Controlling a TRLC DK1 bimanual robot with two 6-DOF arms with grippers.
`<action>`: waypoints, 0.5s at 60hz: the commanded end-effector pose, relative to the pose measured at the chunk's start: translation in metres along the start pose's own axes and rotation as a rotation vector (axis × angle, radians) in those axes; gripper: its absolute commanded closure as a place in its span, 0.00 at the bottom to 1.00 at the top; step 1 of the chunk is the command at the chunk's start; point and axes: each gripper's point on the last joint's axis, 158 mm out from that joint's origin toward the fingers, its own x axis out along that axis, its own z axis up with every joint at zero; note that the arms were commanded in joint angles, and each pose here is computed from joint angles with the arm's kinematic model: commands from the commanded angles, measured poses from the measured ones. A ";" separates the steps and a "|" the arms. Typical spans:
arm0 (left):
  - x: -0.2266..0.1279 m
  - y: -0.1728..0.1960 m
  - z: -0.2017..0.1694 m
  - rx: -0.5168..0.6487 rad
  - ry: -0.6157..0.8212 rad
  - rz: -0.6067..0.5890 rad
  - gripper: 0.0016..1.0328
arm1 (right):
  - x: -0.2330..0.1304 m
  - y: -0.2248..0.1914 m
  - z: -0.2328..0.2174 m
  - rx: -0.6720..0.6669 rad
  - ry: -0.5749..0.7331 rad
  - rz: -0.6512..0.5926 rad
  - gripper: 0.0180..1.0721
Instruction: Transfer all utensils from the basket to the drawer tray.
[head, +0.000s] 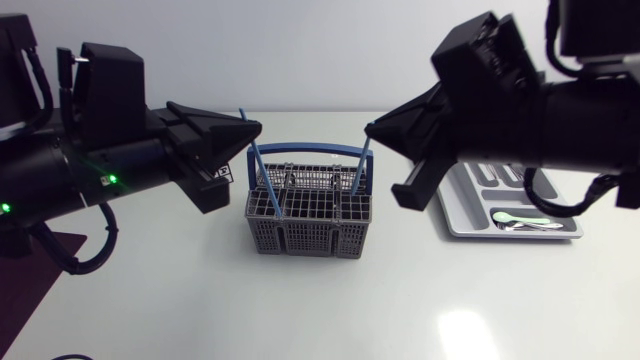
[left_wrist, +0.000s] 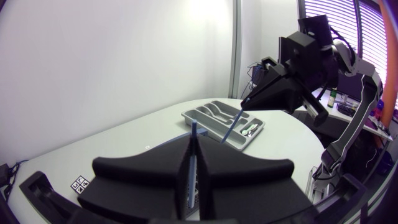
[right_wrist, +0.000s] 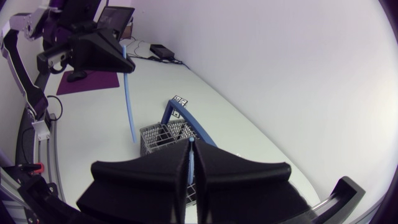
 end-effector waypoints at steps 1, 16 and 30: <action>-0.005 -0.001 0.021 -0.024 -0.036 -0.007 0.97 | -0.018 -0.013 0.016 0.062 -0.036 -0.015 0.95; -0.003 -0.006 0.020 -0.081 0.006 -0.054 0.97 | -0.043 -0.051 0.002 0.177 0.004 -0.056 0.95; 0.009 -0.015 0.006 -0.143 0.092 -0.134 0.97 | -0.041 -0.093 -0.062 0.286 0.187 -0.107 0.95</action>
